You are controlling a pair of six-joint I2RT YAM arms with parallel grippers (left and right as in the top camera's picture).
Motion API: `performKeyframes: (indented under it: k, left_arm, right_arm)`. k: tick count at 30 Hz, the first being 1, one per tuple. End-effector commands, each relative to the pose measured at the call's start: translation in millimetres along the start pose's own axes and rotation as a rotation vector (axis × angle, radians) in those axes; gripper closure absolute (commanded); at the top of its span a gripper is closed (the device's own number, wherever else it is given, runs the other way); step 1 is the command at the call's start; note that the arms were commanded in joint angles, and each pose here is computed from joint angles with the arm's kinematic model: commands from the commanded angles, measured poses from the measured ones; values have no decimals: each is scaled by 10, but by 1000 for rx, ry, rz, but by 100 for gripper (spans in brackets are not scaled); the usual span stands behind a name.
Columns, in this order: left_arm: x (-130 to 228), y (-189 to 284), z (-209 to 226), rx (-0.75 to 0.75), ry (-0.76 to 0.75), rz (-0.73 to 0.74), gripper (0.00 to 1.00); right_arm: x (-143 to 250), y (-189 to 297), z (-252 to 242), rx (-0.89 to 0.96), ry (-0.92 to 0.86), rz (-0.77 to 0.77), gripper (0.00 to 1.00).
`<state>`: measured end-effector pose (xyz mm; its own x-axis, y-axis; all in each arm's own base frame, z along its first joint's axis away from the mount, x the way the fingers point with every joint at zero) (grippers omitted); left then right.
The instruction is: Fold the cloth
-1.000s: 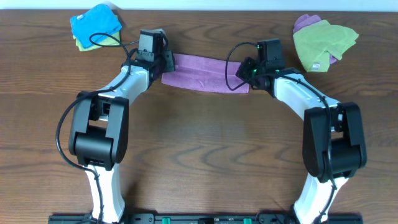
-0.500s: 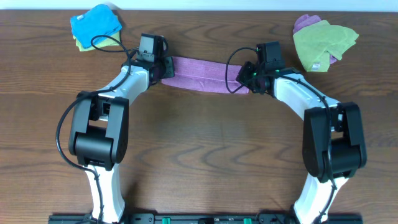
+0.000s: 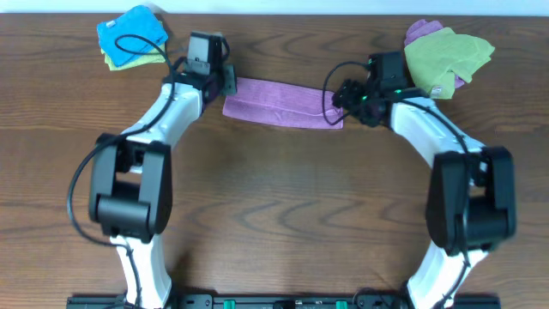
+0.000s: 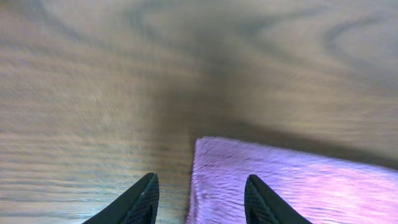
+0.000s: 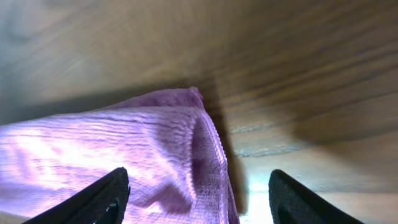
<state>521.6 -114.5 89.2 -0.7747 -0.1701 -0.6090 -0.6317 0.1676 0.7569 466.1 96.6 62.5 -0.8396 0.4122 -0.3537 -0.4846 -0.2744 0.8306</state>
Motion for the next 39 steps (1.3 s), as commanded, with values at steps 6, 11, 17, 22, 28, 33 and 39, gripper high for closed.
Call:
performKeyframes:
  k: [6, 11, 17, 22, 28, 33, 39]
  left_arm:
    - [-319, 463, -423, 145, -55, -72, 94]
    - [24, 217, -493, 156, -67, 40, 94]
    - [264, 22, -467, 141, -53, 115, 94]
    - [445, -143, -420, 134, -36, 170, 94]
    - [660, -350, -331, 111, -27, 226, 94]
    - [745, -455, -303, 107, -15, 243, 94]
    - [851, -430, -257, 88, -10, 290, 94]
  right_arm:
    - [-403, 923, 197, -18, 92, -147, 98]
    - [-261, 1208, -57, 109, 115, -113, 98]
    - [-90, 1373, -242, 185, 109, -52, 98]
    - [2, 1383, -290, 204, 110, -12, 98]
    - [70, 1385, -319, 213, 122, 19, 98]
    - [163, 1111, -352, 149, 165, 68, 50]
    - [408, 383, -52, -224, 98, 227, 6]
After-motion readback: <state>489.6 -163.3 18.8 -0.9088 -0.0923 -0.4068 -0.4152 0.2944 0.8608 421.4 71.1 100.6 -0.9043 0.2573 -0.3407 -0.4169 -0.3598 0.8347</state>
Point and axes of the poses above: each gripper's point midway between its finger pads, its own y axis back along the fingers, its own z axis along the line the jaws close on, x = y × z, the point moved 1 cm from there along y, back along the fingers, and after that the axes turned 4 degrees about y, right-handed, at the moved point
